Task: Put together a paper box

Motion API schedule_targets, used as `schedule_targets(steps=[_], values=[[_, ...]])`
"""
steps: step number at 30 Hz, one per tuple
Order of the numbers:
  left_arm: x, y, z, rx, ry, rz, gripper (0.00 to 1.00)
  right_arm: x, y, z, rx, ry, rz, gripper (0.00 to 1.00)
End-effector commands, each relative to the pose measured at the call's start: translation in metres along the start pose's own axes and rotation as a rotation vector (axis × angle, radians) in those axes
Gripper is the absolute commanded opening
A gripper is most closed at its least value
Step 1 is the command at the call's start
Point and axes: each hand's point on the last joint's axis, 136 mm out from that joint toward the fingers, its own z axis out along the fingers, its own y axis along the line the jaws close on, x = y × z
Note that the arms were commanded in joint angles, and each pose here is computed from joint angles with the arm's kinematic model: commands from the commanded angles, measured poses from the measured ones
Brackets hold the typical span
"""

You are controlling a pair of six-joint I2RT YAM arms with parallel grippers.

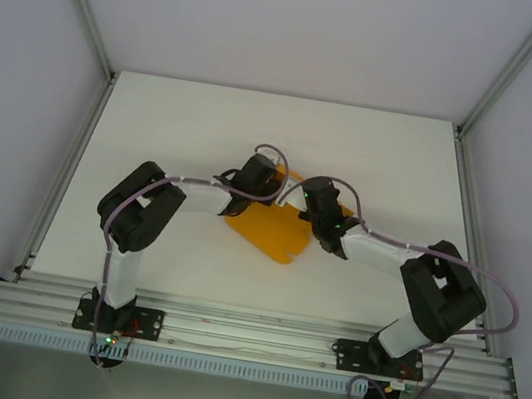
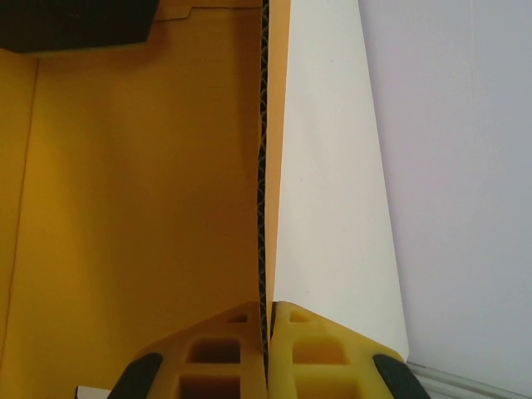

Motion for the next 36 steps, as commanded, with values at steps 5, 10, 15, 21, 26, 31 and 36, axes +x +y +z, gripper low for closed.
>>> schedule_targets(steps=[5, 10, 15, 21, 26, 31, 36], values=[[-0.033, 0.004, 0.000, 0.002, -0.065, -0.006, 0.53, 0.011, 0.022, -0.005, -0.082, 0.024, -0.036, 0.00], [-0.042, -0.003, -0.003, 0.043, -0.087, 0.016, 0.55, 0.010, 0.021, -0.004, -0.079, 0.028, -0.034, 0.00], [-0.037, -0.002, 0.008, 0.044, -0.054, 0.014, 0.45, 0.010, 0.023, -0.003, -0.092, 0.026, -0.037, 0.00], [-0.045, -0.014, 0.001, 0.120, -0.107, 0.036, 0.00, 0.007, 0.019, -0.003, -0.079, 0.021, -0.024, 0.00], [-0.044, -0.006, 0.000, 0.072, -0.111, 0.060, 0.00, 0.004, 0.015, -0.005, -0.072, 0.008, 0.001, 0.00], [-0.043, 0.002, -0.007, 0.044, -0.121, 0.035, 0.00, 0.001, 0.001, -0.009, -0.022, -0.006, 0.065, 0.24], [-0.041, 0.020, -0.020, -0.042, -0.122, 0.015, 0.00, 0.003, -0.036, -0.036, 0.060, -0.042, 0.237, 0.56]])
